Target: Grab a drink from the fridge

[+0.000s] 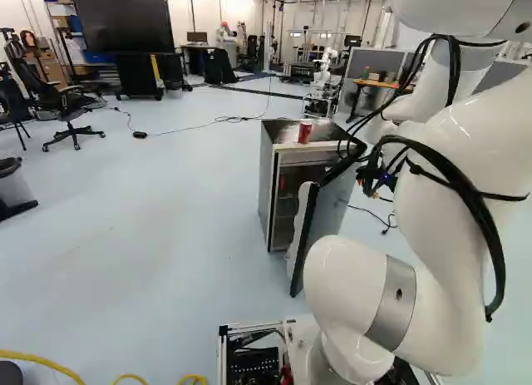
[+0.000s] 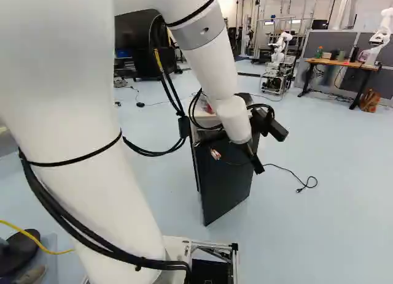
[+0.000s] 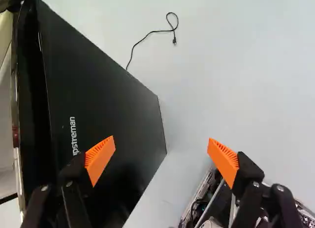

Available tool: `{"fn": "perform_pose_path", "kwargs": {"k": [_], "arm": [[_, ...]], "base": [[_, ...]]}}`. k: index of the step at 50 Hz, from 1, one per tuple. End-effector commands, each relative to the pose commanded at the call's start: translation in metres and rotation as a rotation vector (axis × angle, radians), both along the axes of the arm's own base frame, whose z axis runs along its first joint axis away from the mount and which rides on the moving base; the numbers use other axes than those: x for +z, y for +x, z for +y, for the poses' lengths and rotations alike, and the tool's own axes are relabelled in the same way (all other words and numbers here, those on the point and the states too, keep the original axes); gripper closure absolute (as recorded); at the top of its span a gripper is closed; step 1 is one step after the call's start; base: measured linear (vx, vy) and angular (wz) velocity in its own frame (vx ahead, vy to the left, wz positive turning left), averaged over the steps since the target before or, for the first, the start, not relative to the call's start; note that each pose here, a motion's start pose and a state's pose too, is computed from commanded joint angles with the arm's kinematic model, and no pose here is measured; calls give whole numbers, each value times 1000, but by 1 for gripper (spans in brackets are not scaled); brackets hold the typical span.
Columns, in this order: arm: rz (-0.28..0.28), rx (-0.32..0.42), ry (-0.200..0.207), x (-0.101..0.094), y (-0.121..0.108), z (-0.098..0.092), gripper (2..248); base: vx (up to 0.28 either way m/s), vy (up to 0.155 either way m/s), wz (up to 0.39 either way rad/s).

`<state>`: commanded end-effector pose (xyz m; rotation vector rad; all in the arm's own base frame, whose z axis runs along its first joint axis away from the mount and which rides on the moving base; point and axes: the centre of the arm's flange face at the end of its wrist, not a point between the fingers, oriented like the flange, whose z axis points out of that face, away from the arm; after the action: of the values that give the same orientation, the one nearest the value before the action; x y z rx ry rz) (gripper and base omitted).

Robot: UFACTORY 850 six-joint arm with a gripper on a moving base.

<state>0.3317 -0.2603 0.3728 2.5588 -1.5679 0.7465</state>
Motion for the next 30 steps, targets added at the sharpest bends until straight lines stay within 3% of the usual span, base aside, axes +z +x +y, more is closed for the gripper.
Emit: {"fn": "perform_pose_path", "kwargs": {"k": [11,30], "arm": [[12,66,-18,-1,-3,19,3],[62,222,-61,-21,-2,46,3]], "base": [[0,0,0],[0,0,0]]}}
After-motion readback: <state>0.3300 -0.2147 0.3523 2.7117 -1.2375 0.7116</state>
